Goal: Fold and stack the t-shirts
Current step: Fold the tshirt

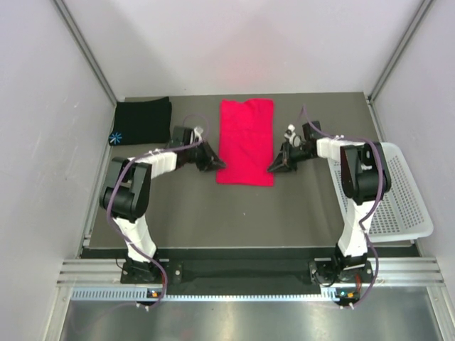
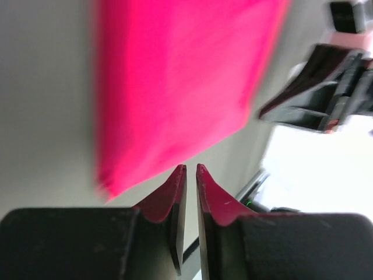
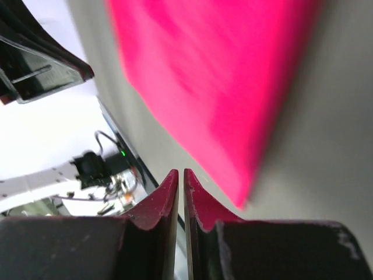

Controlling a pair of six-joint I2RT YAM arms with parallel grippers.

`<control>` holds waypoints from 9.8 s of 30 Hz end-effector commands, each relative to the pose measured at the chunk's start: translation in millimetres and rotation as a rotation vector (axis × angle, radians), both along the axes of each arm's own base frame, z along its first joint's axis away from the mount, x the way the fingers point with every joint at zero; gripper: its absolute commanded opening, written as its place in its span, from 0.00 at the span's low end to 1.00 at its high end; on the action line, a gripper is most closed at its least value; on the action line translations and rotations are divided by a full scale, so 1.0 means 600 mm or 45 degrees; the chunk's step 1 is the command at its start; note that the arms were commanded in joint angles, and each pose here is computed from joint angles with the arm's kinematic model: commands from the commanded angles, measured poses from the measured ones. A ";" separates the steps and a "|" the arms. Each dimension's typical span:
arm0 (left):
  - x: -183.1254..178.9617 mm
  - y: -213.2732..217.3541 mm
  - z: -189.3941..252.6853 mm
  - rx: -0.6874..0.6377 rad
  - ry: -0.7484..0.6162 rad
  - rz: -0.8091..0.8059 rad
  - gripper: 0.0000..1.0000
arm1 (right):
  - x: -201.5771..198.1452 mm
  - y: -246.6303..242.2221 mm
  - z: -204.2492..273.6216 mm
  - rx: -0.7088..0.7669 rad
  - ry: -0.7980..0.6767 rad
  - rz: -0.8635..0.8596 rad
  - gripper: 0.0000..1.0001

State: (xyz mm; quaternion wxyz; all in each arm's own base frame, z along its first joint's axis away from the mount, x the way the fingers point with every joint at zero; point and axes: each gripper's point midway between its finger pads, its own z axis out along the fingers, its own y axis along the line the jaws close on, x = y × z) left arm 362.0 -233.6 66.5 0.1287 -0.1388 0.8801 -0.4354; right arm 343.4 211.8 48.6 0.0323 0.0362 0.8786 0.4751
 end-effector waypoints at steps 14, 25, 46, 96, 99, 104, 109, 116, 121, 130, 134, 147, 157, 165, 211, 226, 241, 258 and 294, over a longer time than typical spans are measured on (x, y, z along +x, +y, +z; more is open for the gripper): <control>0.277 -0.099 0.051 -0.372 -0.353 0.040 0.16 | 0.282 0.130 0.076 0.308 -0.294 -0.213 0.07; 0.330 -0.007 -0.053 -0.210 -0.196 0.300 0.17 | 0.361 0.035 -0.023 0.069 -0.270 -0.517 0.06; 0.223 0.064 0.079 0.280 -0.352 0.021 0.40 | 0.258 -0.108 0.095 -0.329 -0.378 -0.337 0.28; -0.021 0.041 -0.072 0.199 0.345 0.522 0.53 | -0.022 -0.035 -0.076 -0.199 0.116 -0.610 0.38; -0.019 0.038 -0.071 0.184 0.343 0.513 0.54 | -0.025 -0.031 -0.076 -0.187 0.123 -0.605 0.34; -0.018 0.038 -0.080 0.183 0.359 0.504 0.54 | -0.024 -0.029 -0.069 -0.170 0.101 -0.595 0.21; -0.020 0.041 -0.093 0.184 0.378 0.515 0.53 | -0.014 -0.025 -0.060 -0.157 0.085 -0.584 0.11; -0.031 0.050 -0.093 0.244 0.386 0.483 0.52 | -0.013 -0.025 -0.060 -0.162 0.079 -0.578 0.09; -0.042 0.057 -0.101 0.285 0.372 0.451 0.52 | -0.011 -0.025 -0.060 -0.158 0.080 -0.583 0.08; -0.029 0.057 -0.119 0.294 0.303 0.355 0.09 | -0.007 -0.016 -0.053 -0.165 0.015 -0.507 0.04; -0.021 0.060 -0.106 0.325 0.226 0.308 0.00 | -0.008 -0.004 -0.038 -0.163 -0.070 -0.399 0.03; -0.215 0.062 -0.007 0.345 0.088 0.164 0.00 | -0.163 -0.003 0.006 -0.239 -0.199 -0.128 0.00; -0.420 0.087 0.017 0.239 0.141 0.203 0.00 | -0.363 -0.006 0.016 -0.185 -0.207 -0.066 0.00; -0.481 0.116 0.099 0.044 0.091 0.222 0.00 | -0.439 -0.038 0.055 -0.156 -0.200 -0.117 0.00; 0.045 0.108 0.115 0.381 -0.001 0.179 0.00 | 0.061 0.074 0.162 -0.214 -0.285 -0.005 0.00; 0.111 0.122 0.074 0.398 0.059 0.201 0.00 | 0.127 0.079 0.104 -0.185 -0.201 -0.008 0.00; 0.134 0.129 0.046 0.437 0.093 0.231 0.19 | 0.166 0.059 0.078 -0.217 -0.176 -0.068 0.15; -0.021 0.038 0.115 0.232 0.003 0.048 0.24 | -0.017 0.126 0.140 -0.218 -0.306 0.311 0.29; -0.126 0.026 -0.033 0.276 0.277 -0.072 0.17 | -0.162 0.242 0.016 -0.018 -0.001 0.568 0.03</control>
